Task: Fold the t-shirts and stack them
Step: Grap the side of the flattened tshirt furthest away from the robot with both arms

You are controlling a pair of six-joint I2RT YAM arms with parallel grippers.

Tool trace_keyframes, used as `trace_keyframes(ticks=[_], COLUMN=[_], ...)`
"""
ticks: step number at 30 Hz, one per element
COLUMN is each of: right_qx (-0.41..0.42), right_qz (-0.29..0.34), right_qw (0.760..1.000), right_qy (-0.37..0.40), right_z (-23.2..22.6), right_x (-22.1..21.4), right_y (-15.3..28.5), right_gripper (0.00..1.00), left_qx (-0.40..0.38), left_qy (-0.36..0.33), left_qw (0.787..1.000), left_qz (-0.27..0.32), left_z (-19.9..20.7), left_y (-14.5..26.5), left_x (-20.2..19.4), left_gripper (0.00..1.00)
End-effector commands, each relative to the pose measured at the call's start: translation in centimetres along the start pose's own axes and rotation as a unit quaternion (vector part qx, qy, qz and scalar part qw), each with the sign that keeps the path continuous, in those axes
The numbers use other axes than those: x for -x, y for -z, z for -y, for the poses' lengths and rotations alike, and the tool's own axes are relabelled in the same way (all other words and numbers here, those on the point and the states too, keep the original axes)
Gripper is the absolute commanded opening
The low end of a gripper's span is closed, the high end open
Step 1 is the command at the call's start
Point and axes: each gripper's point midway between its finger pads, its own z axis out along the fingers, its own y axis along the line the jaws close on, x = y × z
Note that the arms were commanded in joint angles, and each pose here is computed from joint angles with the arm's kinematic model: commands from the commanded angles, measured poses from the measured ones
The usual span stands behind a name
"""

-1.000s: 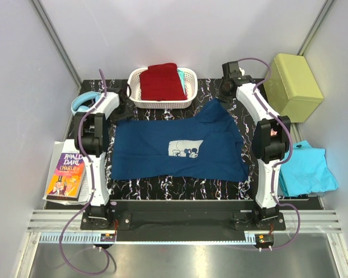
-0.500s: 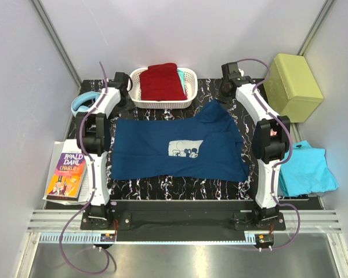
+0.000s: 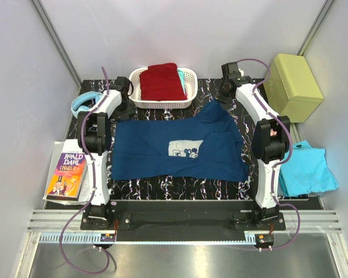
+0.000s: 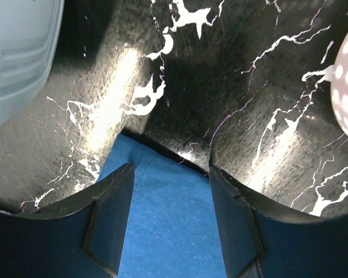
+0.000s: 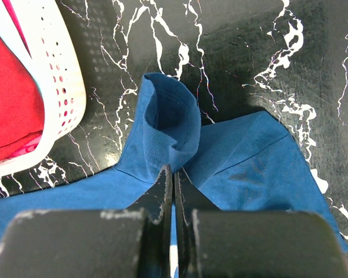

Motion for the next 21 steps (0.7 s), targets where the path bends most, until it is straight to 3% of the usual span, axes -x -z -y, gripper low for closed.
trace_keyframes(ticks=[1, 7, 15, 21], right_qx=[0.024, 0.022, 0.025, 0.025], right_qz=[0.039, 0.038, 0.032, 0.033], right_qw=[0.999, 0.999, 0.999, 0.999], right_qy=[0.004, 0.004, 0.002, 0.002], right_z=[-1.8, -1.6, -1.7, -1.8], right_x=[2.2, 2.2, 1.9, 1.9], right_y=[2.1, 2.0, 1.6, 1.8], right_gripper=[0.00, 0.00, 0.00, 0.00], left_qx=[-0.009, -0.004, 0.008, 0.007], left_qy=[0.009, 0.009, 0.010, 0.009], left_qw=[1.000, 1.000, 1.000, 1.000], left_qz=[-0.002, -0.011, -0.001, 0.008], left_z=[0.2, -0.1, -0.7, -0.6], left_y=[0.3, -0.2, 0.3, 1.2], left_x=[-0.1, -0.8, -0.6, -0.4], left_gripper=[0.58, 0.45, 0.03, 0.00])
